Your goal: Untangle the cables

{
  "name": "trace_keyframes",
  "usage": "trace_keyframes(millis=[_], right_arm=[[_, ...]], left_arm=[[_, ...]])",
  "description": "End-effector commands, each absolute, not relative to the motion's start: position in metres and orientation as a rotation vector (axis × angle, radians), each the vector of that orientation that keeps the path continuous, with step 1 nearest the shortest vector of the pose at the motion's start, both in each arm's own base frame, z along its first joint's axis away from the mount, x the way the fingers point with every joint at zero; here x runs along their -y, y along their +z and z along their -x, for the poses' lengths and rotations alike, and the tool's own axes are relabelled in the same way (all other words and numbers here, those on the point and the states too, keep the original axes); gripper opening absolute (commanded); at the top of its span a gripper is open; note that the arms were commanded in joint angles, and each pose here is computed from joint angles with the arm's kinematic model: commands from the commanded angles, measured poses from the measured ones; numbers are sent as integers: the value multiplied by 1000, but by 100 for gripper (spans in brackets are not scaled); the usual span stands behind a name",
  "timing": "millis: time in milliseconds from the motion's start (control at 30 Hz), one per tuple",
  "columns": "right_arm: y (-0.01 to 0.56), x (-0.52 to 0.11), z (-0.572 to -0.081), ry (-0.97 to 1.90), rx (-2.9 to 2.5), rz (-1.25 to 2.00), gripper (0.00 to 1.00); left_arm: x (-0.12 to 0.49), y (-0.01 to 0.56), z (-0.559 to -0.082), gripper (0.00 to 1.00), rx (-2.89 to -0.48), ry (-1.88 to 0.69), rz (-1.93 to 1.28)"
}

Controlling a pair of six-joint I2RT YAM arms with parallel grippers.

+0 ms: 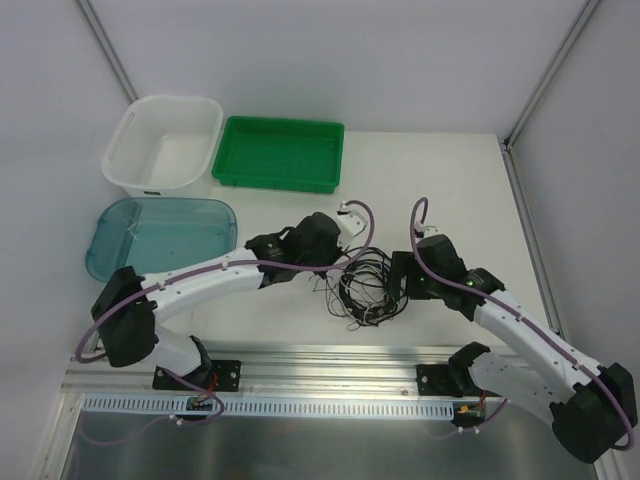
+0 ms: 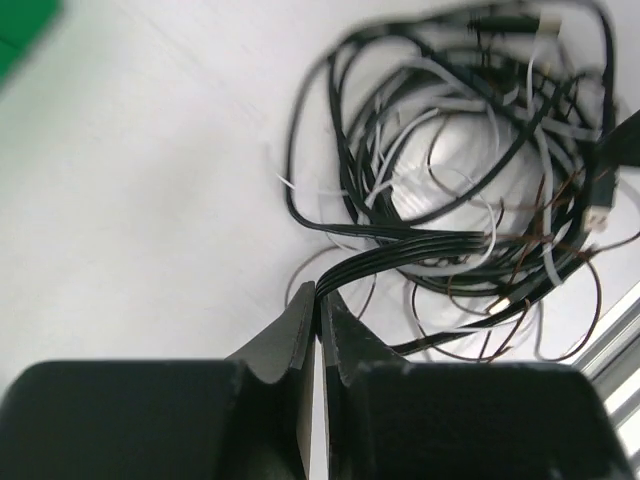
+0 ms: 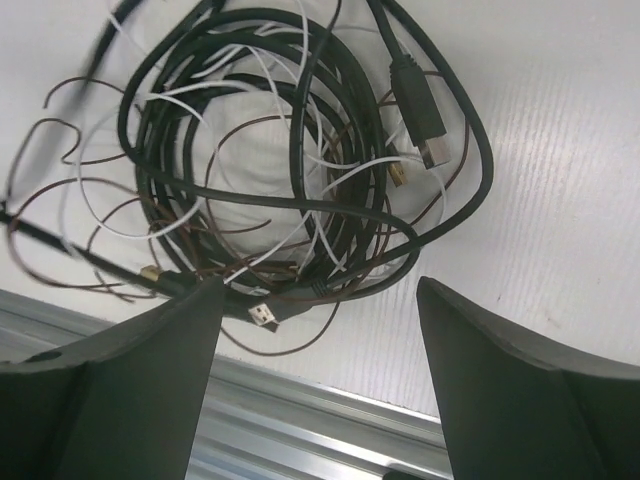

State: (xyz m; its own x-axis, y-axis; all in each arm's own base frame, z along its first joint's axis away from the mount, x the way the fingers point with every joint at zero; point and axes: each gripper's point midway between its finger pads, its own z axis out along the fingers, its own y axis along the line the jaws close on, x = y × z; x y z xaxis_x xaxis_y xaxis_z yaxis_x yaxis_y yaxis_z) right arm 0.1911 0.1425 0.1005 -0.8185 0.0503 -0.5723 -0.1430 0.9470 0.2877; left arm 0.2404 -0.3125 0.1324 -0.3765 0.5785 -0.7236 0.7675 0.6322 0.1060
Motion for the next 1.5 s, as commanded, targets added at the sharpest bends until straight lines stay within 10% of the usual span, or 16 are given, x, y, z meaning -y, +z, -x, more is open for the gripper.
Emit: trace_keyframes(millis=[0,267,533,933,1133,1467], right_arm=[[88,-148,-205,410,-2491,-48,82],[45,-147,-218,274,-2583,-150,65],[36,-107,-217,2,-2606,-259,1],[123,-26,-232,-199,-2443,-392,6],[147,-71,-241,37,-2422,-138,67],[165,-203,-246,554,-2272,595,71]], left_arm=[[296,211,-257,0,-2012,-302,-766],[250,305,-258,0,-1922,-345,-439],[199,390,-253,0,-1817,-361,-303],[138,396,-255,0,-1839,-229,-137],[145,375,-252,0,-1896,-250,-185],[153,367,-235,0,-1923,-364,-201]])
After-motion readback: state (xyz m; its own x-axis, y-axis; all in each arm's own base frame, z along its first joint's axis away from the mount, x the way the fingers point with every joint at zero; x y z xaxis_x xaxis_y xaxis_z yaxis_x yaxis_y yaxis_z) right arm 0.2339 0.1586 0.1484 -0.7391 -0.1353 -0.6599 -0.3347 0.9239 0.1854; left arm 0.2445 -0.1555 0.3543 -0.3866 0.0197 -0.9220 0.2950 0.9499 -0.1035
